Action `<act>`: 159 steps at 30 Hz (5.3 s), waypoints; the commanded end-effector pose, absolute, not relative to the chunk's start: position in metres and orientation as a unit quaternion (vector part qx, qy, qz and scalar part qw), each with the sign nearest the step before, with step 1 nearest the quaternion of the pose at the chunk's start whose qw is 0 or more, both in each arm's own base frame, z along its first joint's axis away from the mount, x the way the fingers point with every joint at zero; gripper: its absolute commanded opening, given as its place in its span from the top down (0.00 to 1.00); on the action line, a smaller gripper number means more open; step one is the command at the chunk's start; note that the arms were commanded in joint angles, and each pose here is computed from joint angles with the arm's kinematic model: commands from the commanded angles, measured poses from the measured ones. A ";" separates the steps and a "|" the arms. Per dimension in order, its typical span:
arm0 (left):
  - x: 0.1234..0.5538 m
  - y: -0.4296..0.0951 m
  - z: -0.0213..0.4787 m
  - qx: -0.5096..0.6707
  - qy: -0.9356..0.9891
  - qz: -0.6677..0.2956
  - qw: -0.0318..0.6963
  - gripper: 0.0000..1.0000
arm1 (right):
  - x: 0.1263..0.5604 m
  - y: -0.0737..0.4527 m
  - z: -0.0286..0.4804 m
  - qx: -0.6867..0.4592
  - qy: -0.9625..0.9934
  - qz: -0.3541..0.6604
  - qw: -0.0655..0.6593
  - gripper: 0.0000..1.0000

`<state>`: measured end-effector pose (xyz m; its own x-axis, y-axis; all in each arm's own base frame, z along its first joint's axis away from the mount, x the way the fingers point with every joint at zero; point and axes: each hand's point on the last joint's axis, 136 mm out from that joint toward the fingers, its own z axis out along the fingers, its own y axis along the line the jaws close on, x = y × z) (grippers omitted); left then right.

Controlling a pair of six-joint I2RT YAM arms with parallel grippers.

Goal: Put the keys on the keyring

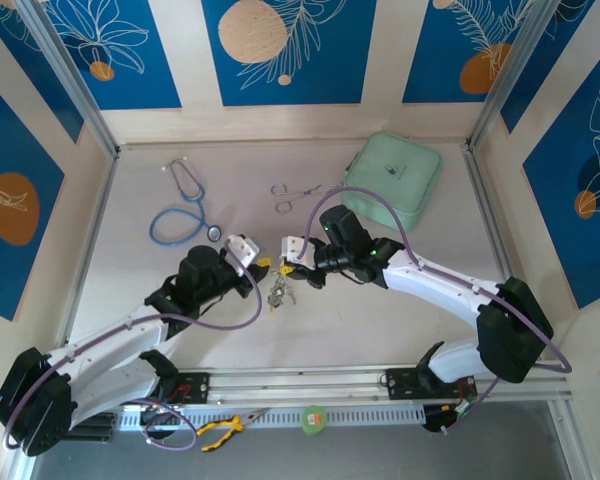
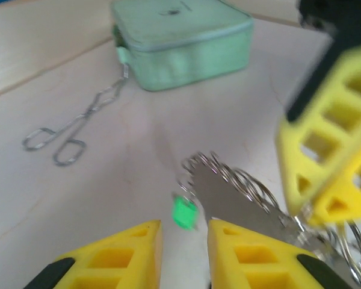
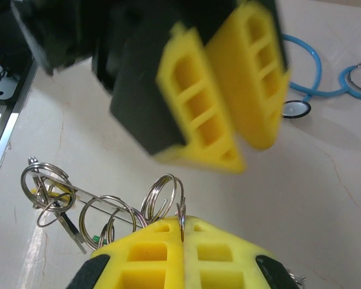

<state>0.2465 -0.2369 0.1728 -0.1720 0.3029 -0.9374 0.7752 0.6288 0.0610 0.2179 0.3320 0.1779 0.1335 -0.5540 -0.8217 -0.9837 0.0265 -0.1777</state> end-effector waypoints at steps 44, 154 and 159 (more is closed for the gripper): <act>0.232 -0.249 0.190 0.463 0.623 -0.210 0.595 0.78 | 0.161 0.320 0.169 -0.706 0.520 0.304 0.373 1.00; 0.173 -0.279 0.127 0.578 0.659 -0.212 0.432 1.00 | 0.170 0.310 0.151 -0.668 0.609 0.248 0.349 0.75; 0.169 -0.281 0.126 0.580 0.658 -0.222 0.426 1.00 | 0.168 0.314 0.132 -0.676 0.608 0.248 0.335 0.75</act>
